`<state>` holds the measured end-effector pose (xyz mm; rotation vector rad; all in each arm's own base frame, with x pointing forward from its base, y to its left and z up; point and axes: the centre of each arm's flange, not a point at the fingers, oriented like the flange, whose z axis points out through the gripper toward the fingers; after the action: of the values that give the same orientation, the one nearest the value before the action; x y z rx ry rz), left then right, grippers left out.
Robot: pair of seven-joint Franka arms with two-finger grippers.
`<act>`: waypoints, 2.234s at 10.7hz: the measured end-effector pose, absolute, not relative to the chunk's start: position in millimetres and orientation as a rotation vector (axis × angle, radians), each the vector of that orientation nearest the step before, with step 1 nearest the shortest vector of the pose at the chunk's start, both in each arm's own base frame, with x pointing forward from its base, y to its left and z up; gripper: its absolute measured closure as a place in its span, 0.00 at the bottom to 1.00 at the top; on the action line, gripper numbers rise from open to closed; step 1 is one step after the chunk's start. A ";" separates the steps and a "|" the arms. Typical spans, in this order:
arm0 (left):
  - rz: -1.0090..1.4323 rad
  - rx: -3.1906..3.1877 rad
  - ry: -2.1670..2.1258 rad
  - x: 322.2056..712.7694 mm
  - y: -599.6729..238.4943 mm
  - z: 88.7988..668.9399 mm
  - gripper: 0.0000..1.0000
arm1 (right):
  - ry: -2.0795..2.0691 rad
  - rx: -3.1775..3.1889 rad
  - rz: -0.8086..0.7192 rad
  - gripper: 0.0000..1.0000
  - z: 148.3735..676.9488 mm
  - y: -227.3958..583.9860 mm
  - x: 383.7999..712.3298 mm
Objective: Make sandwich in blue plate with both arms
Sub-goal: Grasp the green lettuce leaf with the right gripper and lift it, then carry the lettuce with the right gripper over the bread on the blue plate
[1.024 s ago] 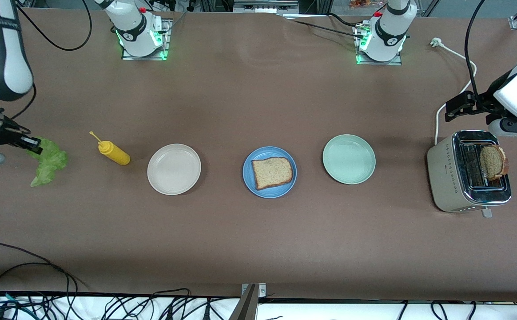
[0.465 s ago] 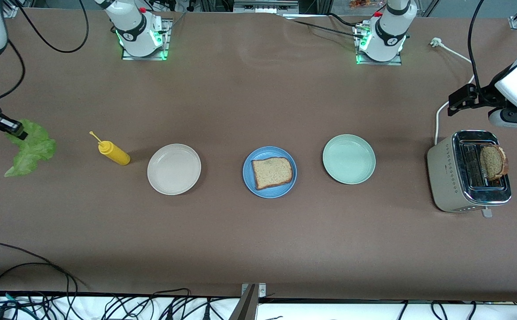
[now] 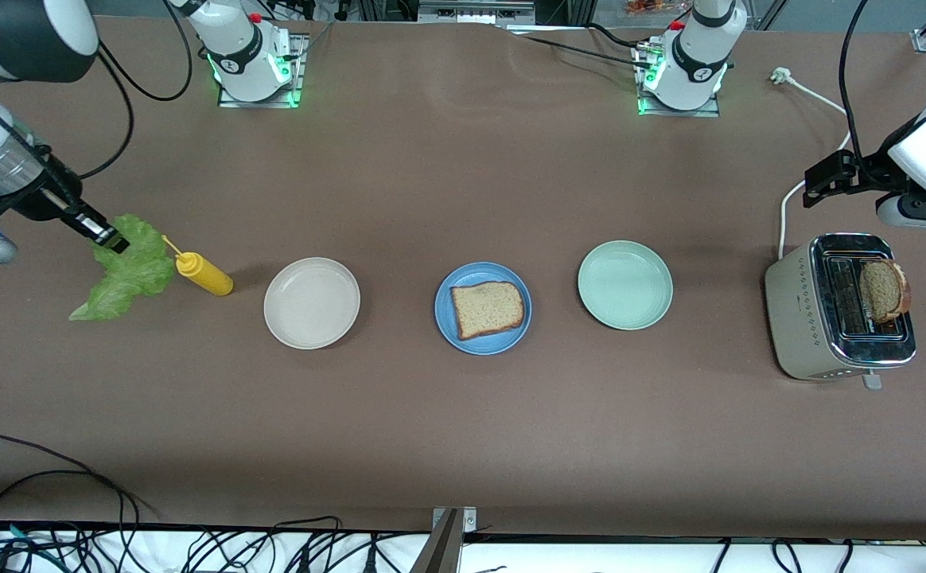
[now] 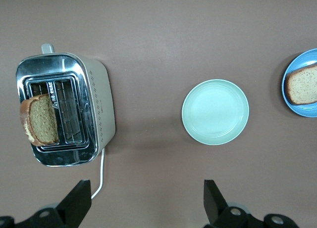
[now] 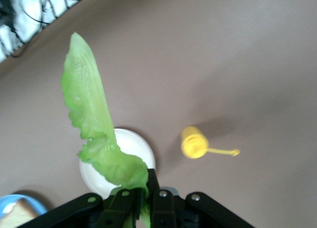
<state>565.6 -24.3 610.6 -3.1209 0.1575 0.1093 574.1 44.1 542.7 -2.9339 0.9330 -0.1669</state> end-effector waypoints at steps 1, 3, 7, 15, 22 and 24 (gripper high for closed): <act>0.109 -3.121 0.157 565.6 -24.2 610.5 0.00 | 0.997 -2.891 -0.184 0.93 553.5 66.3 574.8; 0.110 -3.121 0.157 565.6 -24.0 610.5 0.00 | 1.090 -2.824 -0.198 0.93 568.1 100.0 574.1; 0.106 -3.121 0.159 565.0 -24.4 611.6 0.00 | 1.182 -2.752 -0.091 0.93 534.3 195.7 569.7; 0.106 -3.121 0.161 564.7 -24.4 611.9 0.00 | 1.312 -2.589 0.038 0.93 445.3 364.5 541.3; 0.106 -3.121 0.169 564.6 -24.1 611.9 0.00 | 1.437 -2.522 0.082 0.93 360.6 456.9 527.0; 0.106 -3.121 0.170 564.6 -24.1 611.8 0.00 | 1.490 -2.517 0.060 0.93 338.1 488.3 513.3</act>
<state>564.6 -24.1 611.8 -3.1205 0.1700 0.1063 513.3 488.3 338.1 -2.5172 1.4896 0.0605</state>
